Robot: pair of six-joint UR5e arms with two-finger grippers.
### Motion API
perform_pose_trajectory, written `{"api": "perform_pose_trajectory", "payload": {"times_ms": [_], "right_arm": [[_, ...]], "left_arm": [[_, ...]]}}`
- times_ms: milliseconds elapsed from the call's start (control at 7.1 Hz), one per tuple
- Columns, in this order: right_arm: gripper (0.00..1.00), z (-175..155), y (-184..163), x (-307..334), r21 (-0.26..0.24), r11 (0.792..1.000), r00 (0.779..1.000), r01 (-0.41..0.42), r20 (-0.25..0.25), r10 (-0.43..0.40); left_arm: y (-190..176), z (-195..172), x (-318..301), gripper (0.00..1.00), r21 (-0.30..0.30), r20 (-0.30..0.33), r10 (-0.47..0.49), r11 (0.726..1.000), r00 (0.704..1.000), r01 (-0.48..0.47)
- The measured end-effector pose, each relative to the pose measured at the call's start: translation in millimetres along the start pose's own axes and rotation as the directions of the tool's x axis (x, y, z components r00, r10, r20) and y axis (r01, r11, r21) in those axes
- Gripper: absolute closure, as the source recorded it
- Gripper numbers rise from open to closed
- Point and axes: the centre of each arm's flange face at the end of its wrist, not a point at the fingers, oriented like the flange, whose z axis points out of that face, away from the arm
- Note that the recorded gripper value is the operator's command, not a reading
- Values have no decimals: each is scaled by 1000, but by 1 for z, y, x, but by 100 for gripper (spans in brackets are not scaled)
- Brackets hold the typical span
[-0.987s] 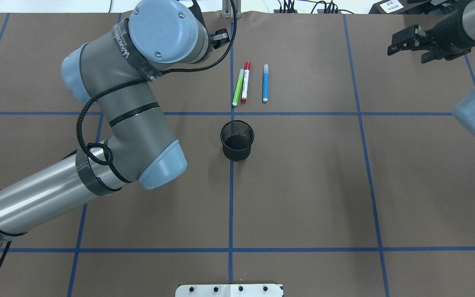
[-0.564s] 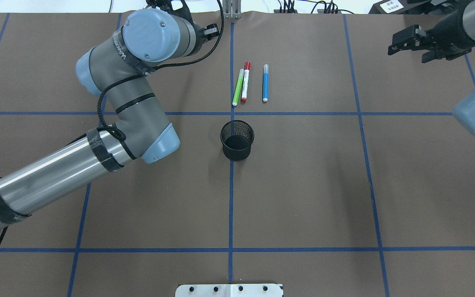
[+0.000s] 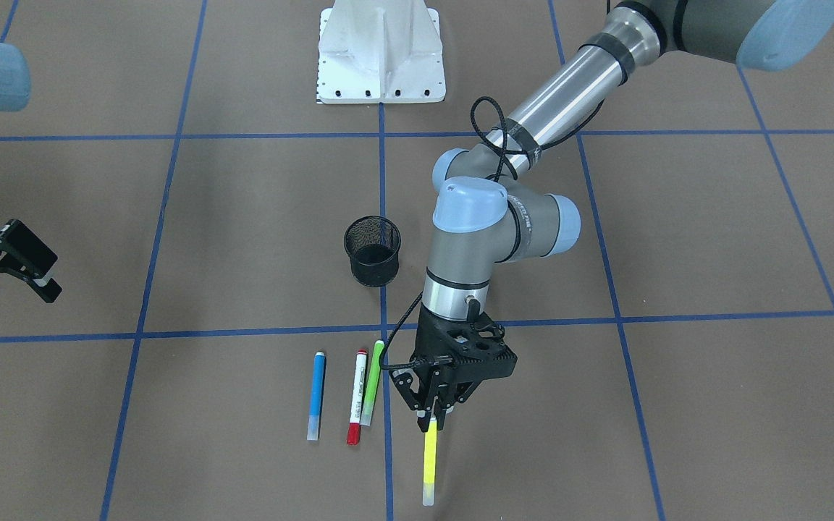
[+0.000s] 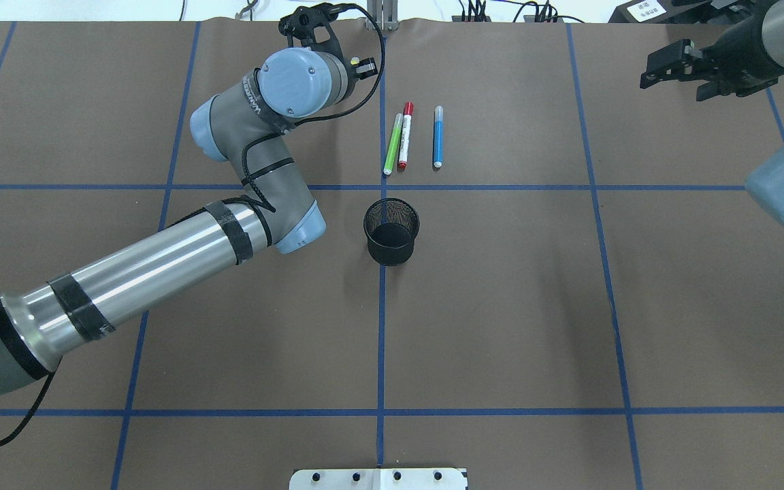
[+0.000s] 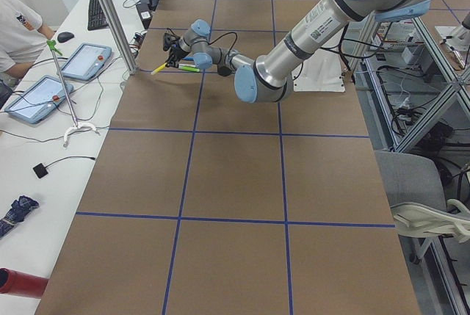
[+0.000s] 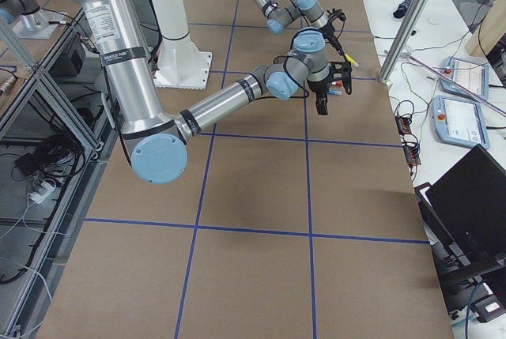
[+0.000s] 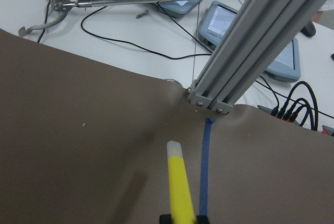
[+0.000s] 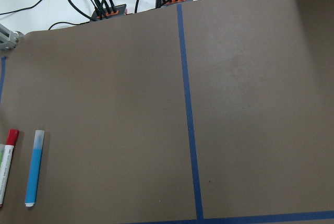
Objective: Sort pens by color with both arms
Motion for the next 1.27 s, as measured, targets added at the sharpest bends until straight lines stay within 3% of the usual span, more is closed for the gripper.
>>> {"api": "perform_pose_trajectory", "payload": {"times_ms": [141,282,423,564,1128,1268], "right_arm": [[2,0,-1,-1,1,1000,1000,1,1,-1],[2,0,-1,-1,2,1000,1000,1,0,-1],[2,1,-2,-1,1,1000,1000,2,-1,-2],[2,2,-1,-1,0,1000,1000,3,-1,-3],[2,3,-1,-2,-2,1000,1000,8,-2,-8],[2,5,-3,1,-2,1000,1000,13,-9,-13]], "left_arm": [[5,2,2,87,-1,2,2,1000,1000,-2],[9,2,3,29,-4,2,4,1000,1000,-4],[11,1,4,8,-5,0,5,1000,1000,-5],[11,1,5,1,-6,-3,6,1000,1000,-6],[-4,-27,11,1,-5,-39,2,1000,999,-2],[-18,-38,-6,1,-42,-25,1,999,1000,-2]]}}
